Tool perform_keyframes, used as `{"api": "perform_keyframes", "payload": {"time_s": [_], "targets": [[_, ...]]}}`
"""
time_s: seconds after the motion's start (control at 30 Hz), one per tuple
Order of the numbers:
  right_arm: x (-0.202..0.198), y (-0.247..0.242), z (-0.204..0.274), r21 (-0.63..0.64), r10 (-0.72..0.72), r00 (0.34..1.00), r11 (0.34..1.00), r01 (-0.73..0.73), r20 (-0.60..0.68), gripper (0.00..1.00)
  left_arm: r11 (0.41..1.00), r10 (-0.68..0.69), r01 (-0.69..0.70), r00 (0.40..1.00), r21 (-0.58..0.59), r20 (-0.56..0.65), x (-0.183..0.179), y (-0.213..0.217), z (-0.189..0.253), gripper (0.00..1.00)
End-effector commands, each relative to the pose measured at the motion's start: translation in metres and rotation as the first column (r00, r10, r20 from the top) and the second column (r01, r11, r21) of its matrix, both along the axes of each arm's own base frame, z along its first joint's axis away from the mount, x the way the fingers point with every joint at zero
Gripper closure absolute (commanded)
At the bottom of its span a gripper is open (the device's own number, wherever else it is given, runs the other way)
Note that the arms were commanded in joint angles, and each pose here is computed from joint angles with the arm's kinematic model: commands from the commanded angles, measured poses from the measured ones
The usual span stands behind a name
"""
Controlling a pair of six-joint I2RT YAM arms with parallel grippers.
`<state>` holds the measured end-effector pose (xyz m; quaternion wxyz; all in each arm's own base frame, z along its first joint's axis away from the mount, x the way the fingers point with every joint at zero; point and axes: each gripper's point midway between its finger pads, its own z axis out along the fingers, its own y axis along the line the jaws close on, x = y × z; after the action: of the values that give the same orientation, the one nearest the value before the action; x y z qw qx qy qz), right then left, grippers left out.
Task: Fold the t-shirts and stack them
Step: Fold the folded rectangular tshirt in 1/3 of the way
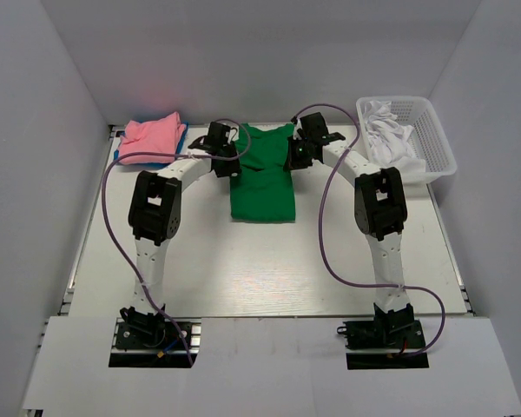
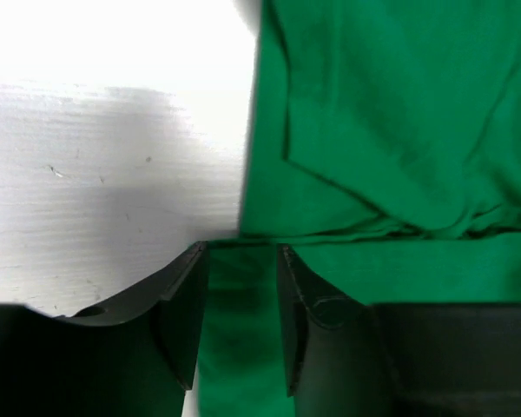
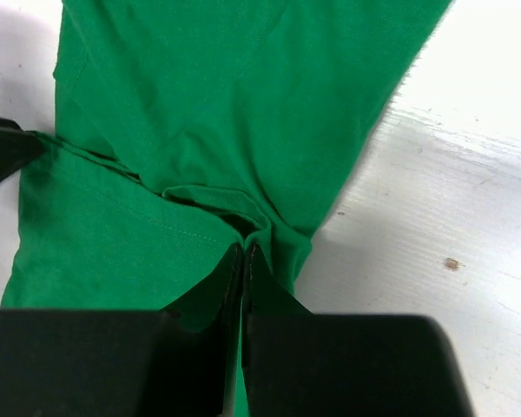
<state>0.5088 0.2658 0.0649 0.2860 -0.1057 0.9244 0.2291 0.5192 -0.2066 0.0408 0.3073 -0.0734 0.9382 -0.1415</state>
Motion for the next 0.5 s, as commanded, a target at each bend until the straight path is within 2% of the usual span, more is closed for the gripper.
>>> {"api": "perform_keyframes", "payload": {"time_s": [0.0,0.2,0.47], "targets": [[0.006,0.005,0.037,0.049,0.008,0.996,0.999,-0.012,0.083,1.0,1.0,0.005,-0.004,0.998,-0.019,0.061,0.012,-0.003,0.039,0.51],[0.004,0.006,0.035,0.048,0.014,0.997,0.999,-0.018,0.071,1.0,0.999,0.032,-0.032,0.999,0.016,0.017,0.004,0.006,0.02,0.51],[0.003,0.005,0.034,0.047,0.014,0.998,0.999,-0.017,0.064,1.0,0.998,0.052,-0.051,0.998,0.044,-0.023,-0.004,0.012,0.004,0.61]]}}
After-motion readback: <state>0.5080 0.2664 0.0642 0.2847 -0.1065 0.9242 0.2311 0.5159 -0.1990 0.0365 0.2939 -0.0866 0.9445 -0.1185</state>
